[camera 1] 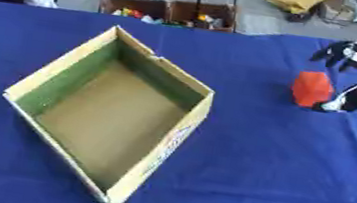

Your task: Pick up objects on the table and place them in the box.

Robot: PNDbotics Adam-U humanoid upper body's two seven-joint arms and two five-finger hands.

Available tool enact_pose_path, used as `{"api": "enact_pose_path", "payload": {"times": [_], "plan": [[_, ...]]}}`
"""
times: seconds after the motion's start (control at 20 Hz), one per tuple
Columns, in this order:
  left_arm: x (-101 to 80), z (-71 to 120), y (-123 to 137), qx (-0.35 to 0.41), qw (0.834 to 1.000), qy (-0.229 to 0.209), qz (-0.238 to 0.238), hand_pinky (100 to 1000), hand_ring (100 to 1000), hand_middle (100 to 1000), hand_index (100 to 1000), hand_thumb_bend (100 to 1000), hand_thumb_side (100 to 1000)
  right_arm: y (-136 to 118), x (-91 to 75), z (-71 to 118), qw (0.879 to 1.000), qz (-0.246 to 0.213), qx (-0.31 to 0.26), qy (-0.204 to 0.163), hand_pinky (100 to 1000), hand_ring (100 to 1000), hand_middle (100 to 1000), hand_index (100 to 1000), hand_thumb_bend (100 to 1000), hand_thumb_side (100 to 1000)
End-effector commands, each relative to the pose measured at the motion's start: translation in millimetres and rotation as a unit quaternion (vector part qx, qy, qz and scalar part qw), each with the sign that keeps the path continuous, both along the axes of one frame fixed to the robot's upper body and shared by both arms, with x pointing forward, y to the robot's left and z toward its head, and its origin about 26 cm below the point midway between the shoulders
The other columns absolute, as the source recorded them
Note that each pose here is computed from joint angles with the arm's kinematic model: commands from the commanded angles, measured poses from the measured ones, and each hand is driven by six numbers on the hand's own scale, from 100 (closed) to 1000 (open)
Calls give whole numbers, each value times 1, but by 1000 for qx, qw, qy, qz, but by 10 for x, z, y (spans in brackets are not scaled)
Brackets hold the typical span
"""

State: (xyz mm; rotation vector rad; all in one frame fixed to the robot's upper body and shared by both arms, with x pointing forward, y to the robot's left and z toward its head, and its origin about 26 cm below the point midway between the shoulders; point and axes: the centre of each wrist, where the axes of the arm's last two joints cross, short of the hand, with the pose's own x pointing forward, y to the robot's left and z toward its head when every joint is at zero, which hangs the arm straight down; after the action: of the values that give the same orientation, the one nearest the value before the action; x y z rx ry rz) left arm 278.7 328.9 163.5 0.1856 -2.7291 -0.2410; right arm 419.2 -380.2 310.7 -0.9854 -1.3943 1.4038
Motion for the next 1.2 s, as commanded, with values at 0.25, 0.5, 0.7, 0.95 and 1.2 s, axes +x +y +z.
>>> {"api": "enact_pose_path", "payload": {"times": [0.25,0.5,0.7,0.95,1.2], "plan": [[-7,76,-25,8,1000,-11,-3,535,646,780,885,100,736,-36,1,155,1000,-9,5,-20,723,797,829,852,545,185],[-2,76,-36,9,1000,-10,-4,532,642,780,884,100,735,-58,48,106,1000,-18,1,-17,719,817,822,834,510,184],[2,80,-43,10,1000,-9,-5,529,640,780,884,100,735,-65,59,86,1000,-18,0,-18,710,817,803,809,486,177],[4,81,-47,12,1000,-9,-5,528,638,780,884,100,735,-88,64,71,1000,-19,-10,-9,711,819,808,799,438,173],[4,78,-50,12,1000,-8,-6,527,633,780,884,100,732,-106,80,70,1000,-19,-13,7,715,827,819,807,366,170]]}}
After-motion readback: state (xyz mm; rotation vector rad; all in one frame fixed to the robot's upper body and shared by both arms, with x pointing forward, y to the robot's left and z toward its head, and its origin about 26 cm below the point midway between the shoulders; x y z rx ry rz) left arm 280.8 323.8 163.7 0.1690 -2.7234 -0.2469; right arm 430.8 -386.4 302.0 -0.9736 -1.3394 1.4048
